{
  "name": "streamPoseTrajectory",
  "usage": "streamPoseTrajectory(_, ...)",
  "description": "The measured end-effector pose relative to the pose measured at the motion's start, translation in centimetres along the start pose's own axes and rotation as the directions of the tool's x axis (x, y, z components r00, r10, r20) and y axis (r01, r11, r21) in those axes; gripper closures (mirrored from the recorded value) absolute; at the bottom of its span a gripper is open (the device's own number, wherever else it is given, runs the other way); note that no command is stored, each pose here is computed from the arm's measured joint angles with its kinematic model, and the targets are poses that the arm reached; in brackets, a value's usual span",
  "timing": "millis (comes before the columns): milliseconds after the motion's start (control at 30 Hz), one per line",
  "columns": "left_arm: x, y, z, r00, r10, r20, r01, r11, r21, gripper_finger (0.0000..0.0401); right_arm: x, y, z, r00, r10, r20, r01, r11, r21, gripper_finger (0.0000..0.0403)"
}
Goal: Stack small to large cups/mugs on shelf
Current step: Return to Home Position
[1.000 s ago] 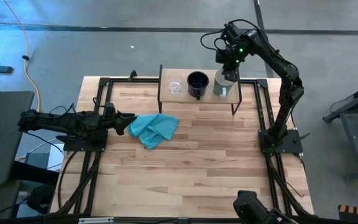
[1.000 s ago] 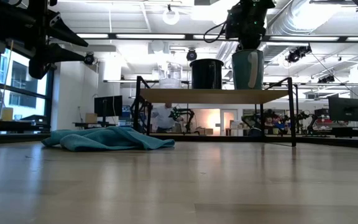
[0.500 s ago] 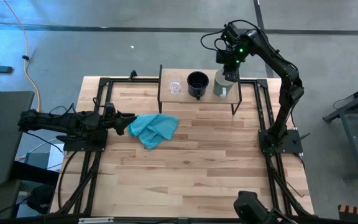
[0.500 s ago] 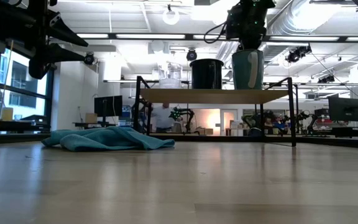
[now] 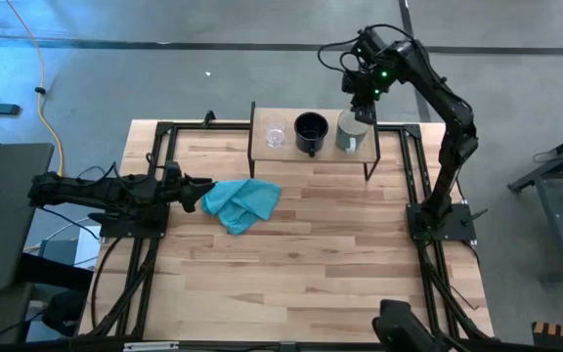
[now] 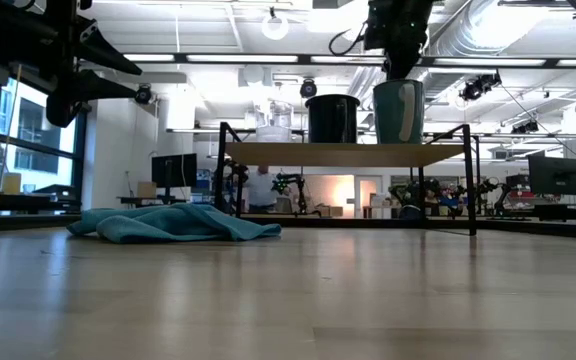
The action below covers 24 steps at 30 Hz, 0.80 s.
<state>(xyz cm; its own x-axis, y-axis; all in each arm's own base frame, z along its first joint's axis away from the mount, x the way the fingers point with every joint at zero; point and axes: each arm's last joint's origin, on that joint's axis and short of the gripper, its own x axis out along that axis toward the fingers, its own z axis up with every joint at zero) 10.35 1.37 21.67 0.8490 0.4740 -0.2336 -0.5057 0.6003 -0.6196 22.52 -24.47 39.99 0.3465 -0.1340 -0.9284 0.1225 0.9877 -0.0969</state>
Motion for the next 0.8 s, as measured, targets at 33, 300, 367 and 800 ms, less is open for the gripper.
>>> streamPoseTrajectory(33,0.0,0.0,0.0,1.0,0.0,0.0,0.0,1.0,0.0,0.0249,-0.2,0.0,0.0,1.0,-0.003,0.004,0.003,1.0,0.001,0.0295)
streamPoseTrajectory(300,0.0,0.0,0.0,1.0,0.0,0.0,0.0,1.0,0.0,0.0249,-1.4,0.6,0.3,1.0,-0.008,0.023,0.008,1.0,0.013,0.0295)
streamPoseTrajectory(367,0.0,0.0,0.0,1.0,0.0,0.0,0.0,1.0,0.0,0.0249,-1.8,0.7,0.5,0.999,-0.015,0.035,0.015,1.0,0.014,0.0295)
streamPoseTrajectory(800,0.0,0.0,0.0,1.0,-0.003,-0.003,0.003,1.0,0.0,0.0249,-5.3,2.6,2.1,0.983,-0.081,0.166,0.08,0.997,0.016,0.0295)
